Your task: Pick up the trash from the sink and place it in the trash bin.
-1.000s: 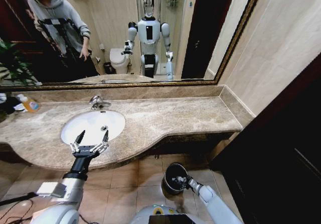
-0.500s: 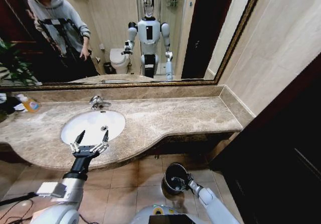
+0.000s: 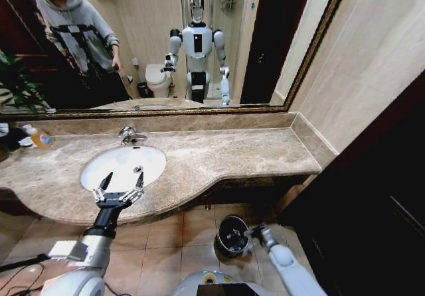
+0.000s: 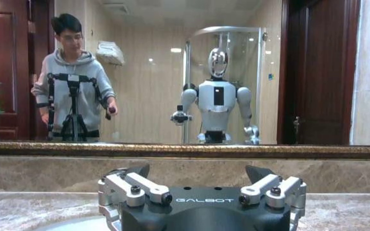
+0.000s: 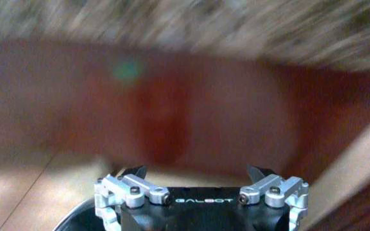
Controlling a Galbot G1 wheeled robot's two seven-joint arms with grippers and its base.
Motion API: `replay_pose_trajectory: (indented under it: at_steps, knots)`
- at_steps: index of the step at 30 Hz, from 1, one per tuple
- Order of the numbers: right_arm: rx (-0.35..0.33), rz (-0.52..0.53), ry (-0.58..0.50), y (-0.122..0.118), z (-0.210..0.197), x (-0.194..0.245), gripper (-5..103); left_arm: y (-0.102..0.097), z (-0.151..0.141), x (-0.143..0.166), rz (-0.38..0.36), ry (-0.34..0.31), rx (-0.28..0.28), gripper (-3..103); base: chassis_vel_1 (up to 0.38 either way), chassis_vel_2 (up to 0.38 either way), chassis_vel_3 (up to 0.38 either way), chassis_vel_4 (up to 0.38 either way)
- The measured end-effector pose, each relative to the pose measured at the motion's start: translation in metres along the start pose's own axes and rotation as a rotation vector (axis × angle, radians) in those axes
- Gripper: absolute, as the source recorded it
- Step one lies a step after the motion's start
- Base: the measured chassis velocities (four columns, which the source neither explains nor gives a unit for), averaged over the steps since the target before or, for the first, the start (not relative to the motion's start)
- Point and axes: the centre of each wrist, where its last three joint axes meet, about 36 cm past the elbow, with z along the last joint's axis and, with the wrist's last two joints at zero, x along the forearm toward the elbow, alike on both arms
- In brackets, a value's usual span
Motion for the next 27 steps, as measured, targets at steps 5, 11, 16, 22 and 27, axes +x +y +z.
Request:
replay_pose_trajectory:
  at_steps: [5, 11, 16, 22, 27]
  knots:
    - [-0.083, 0.104, -0.191, -0.031, -0.049, 0.063, 100, 0.000, 0.000, 0.000, 0.000, 0.000, 0.000, 100, 0.000, 0.000, 0.000, 0.000]
    - [-0.182, 0.170, -0.422, -0.013, -0.112, 0.126, 100, 0.000, 0.000, 0.000, 0.000, 0.000, 0.000, 100, 0.000, 0.000, 0.000, 0.000]
    - [-0.220, 0.159, -0.562, 0.029, -0.162, 0.173, 100, 0.000, 0.000, 0.000, 0.000, 0.000, 0.000, 100, 0.000, 0.000, 0.000, 0.000]
    - [-0.204, 0.142, -0.649, 0.060, -0.193, 0.197, 100, 0.000, 0.000, 0.000, 0.000, 0.000, 0.000, 100, 0.000, 0.000, 0.000, 0.000]
    - [-0.186, 0.131, -0.696, 0.078, -0.208, 0.208, 100, 0.000, 0.000, 0.000, 0.000, 0.000, 0.000, 100, 0.000, 0.000, 0.000, 0.000]
